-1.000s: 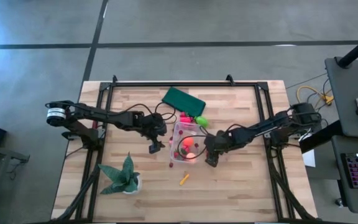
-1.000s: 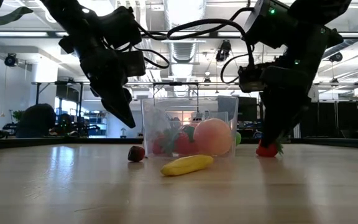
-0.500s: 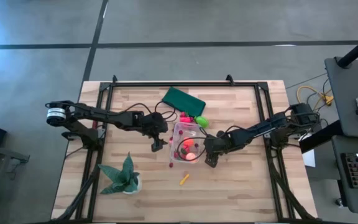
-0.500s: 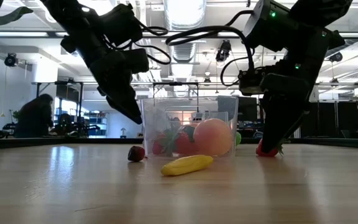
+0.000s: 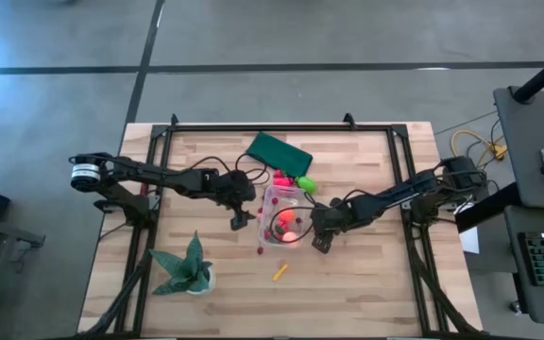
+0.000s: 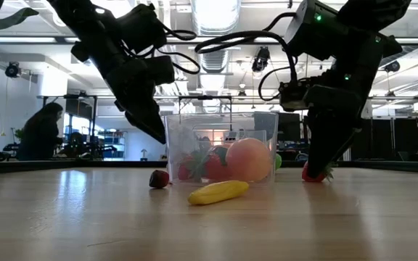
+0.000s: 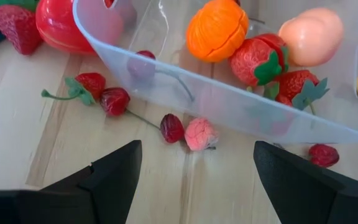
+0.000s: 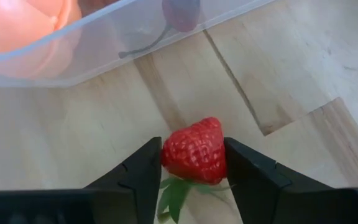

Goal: Pick and placing Produce into tupperware
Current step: Put the red strawberry into the transparent bin, then put the red cherry into the transparent bin

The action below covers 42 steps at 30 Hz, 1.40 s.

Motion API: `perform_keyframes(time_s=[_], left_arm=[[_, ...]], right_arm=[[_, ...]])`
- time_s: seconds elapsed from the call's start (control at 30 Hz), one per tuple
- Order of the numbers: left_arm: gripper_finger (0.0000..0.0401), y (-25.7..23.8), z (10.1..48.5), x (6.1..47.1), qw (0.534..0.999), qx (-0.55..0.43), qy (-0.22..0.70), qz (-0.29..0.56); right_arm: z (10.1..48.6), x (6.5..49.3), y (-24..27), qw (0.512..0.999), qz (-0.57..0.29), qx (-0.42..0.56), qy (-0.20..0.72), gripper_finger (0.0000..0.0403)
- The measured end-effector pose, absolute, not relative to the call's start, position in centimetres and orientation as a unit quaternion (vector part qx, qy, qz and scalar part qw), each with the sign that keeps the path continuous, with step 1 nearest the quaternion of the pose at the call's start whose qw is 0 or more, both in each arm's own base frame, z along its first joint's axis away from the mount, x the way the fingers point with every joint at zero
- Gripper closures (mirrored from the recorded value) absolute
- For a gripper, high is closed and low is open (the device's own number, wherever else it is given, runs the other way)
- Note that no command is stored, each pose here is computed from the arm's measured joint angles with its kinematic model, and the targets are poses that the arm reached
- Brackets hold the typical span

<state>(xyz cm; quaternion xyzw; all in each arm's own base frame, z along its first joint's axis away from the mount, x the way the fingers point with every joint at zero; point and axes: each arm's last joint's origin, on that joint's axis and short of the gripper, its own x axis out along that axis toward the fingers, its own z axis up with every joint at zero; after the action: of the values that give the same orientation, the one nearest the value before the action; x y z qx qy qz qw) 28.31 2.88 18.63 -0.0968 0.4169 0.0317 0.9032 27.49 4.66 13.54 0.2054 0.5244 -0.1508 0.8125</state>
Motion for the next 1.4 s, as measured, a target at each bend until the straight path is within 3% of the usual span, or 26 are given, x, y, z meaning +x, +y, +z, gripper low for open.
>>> perform_keyframes(time_s=[0.2,0.5,0.83,1.1,1.23,1.4], left_arm=[[0.0106,2.9,18.6,28.3,0.903,-0.099,0.416,0.032],[0.0106,2.9,18.7,28.3,0.903,-0.099,0.417,0.033],[0.0106,2.8,18.4,28.0,0.888,-0.136,0.436,0.049],[0.0106,2.7,18.3,27.9,0.878,-0.172,0.441,0.067],[0.0106,2.7,18.2,27.9,0.878,-0.172,0.441,0.066],[0.0106,2.7,18.2,27.8,0.879,-0.169,0.441,0.065]], right_arm=[[17.1,27.4,4.6,0.834,-0.141,0.228,0.482,0.0255],[25.1,27.7,2.0,0.896,-0.191,0.219,0.336,0.0249],[23.6,33.8,-1.2,0.872,-0.107,0.288,0.382,0.0236],[22.0,36.5,-1.4,0.822,-0.143,0.268,0.481,0.0179],[23.3,36.9,-1.4,0.837,-0.152,0.239,0.469,0.0153],[26.2,35.8,-2.0,0.852,-0.225,0.212,0.422,0.0140]])
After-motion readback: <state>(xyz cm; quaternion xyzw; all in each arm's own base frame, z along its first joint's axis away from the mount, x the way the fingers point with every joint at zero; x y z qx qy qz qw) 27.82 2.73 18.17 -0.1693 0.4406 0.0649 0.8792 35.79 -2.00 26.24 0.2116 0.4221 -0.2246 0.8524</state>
